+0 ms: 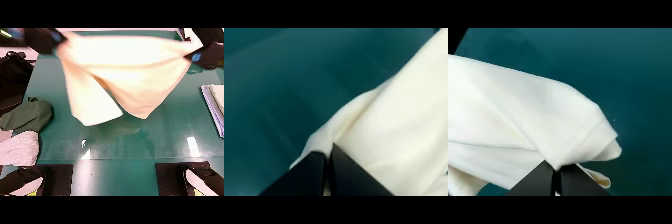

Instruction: Fold the shirts.

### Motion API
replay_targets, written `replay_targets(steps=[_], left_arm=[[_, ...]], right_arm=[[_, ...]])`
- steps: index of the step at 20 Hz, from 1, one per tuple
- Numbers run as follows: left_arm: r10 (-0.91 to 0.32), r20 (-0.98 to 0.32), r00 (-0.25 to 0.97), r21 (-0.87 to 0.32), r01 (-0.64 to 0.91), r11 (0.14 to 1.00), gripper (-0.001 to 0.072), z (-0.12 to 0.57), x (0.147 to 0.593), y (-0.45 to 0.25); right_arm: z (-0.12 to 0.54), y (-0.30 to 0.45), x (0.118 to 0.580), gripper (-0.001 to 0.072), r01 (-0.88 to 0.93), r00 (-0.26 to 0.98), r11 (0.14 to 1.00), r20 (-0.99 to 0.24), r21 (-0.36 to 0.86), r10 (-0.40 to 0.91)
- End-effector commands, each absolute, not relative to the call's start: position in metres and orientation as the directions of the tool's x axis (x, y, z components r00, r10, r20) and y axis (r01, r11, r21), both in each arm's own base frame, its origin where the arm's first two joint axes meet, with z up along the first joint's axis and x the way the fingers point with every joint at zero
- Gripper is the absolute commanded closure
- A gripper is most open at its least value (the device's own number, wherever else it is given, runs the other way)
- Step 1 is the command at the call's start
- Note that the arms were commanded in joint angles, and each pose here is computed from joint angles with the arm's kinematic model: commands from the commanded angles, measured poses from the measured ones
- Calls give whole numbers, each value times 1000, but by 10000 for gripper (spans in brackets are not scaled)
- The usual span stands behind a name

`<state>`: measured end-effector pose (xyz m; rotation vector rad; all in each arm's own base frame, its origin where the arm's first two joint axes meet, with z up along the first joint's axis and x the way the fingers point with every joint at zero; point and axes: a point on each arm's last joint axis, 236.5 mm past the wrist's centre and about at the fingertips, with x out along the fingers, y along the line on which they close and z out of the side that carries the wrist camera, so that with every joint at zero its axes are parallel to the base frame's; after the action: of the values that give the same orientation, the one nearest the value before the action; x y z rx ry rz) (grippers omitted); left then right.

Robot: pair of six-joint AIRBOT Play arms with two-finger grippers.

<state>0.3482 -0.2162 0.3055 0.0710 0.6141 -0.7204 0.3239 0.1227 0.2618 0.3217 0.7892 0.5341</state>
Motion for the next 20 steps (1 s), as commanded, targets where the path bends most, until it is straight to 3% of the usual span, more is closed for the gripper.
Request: replay_targets(steps=[1, 3, 6, 7, 8, 9, 10, 14, 17, 20], left_arm=[[-537, -775, 332, -267, 598, 755, 681, 171, 347, -223], [-540, -816, 205, -347, 574, 742, 681, 107, 333, -229], [-584, -797, 153, -438, 520, 734, 677, 59, 324, -241], [-593, -788, 166, -445, 512, 735, 456, 59, 327, -243], [-596, -781, 188, -440, 511, 738, 67, 64, 332, -242], [-588, -780, 216, -429, 499, 753, 25, 74, 341, -236], [-587, -773, 242, -432, 477, 765, 104, 87, 350, -226], [-505, -716, 482, -435, 258, 863, 101, 136, 407, -127], [-451, -778, 437, -473, 64, 879, 101, 82, 398, -75], [-469, -822, 323, -508, -44, 860, 102, 8, 362, -76]], right_arm=[[178, 121, 329, 694, -230, 445, 820, -693, 524, 568], [145, 121, 329, 694, -189, 395, 820, -722, 541, 568], [124, 120, 331, 694, -153, 363, 819, -739, 553, 567], [123, 120, 333, 694, -151, 365, 818, -738, 555, 568], [124, 119, 335, 694, -150, 375, 819, -735, 554, 565], [125, 119, 337, 694, -151, 383, 819, -731, 553, 564], [125, 119, 338, 694, -150, 388, 820, -730, 553, 563], [125, 119, 338, 694, -150, 389, 820, -730, 552, 563], [126, 118, 340, 694, -150, 395, 821, -727, 552, 561], [127, 117, 343, 693, -148, 411, 822, -721, 550, 557]])
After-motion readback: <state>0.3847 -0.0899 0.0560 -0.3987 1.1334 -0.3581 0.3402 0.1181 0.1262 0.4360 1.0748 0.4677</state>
